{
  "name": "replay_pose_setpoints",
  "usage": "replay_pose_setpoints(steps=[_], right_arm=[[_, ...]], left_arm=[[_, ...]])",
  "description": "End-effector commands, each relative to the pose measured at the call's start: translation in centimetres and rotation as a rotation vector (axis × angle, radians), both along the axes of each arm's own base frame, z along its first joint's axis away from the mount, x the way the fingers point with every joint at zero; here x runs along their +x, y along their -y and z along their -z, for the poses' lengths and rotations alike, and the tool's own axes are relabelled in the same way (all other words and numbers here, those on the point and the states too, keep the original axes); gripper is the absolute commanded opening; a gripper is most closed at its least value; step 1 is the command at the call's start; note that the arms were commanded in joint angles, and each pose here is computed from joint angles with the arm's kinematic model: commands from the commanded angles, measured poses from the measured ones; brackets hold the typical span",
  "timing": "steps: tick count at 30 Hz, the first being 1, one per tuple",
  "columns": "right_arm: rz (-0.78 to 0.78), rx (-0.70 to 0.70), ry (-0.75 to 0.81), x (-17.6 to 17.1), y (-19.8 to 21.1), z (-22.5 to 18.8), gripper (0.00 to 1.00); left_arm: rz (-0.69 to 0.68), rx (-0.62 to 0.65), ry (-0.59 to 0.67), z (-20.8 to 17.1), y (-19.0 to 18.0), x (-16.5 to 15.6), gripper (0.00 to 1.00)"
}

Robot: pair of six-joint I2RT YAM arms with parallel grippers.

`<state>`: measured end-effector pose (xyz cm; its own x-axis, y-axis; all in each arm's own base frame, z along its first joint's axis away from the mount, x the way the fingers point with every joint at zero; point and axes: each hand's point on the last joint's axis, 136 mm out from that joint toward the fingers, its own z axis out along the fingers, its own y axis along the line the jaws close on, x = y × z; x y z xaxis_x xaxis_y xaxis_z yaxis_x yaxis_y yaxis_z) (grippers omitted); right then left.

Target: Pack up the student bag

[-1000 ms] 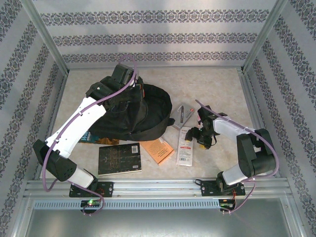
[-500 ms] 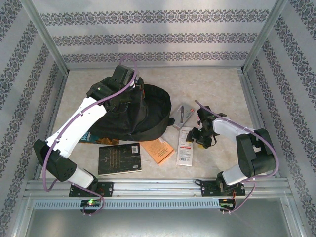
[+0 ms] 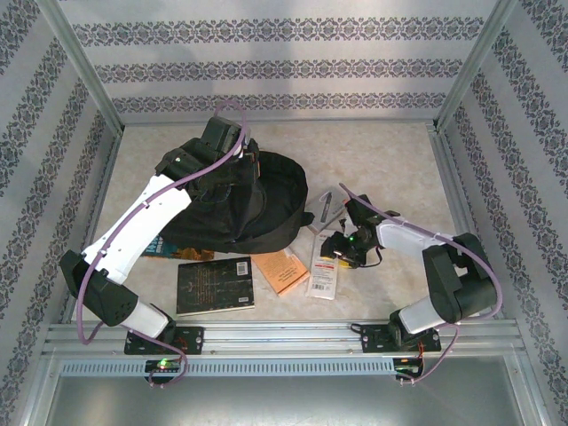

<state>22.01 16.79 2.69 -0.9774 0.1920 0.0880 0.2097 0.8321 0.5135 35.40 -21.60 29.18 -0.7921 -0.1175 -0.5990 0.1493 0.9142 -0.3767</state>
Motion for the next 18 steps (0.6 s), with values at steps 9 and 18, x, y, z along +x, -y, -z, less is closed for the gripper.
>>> replay_pose_setpoints(steps=[9,18], right_arm=[[0.069,0.286,0.059,0.7,-1.5,-3.7,0.5],[0.069,0.307,0.03,0.2,-1.9,-2.7,0.39]], left_arm=[[-0.002,-0.04,0.042,-1.4,0.1,0.3,0.0],[-0.002,-0.039,0.041,-1.4,0.2,0.4,0.0]])
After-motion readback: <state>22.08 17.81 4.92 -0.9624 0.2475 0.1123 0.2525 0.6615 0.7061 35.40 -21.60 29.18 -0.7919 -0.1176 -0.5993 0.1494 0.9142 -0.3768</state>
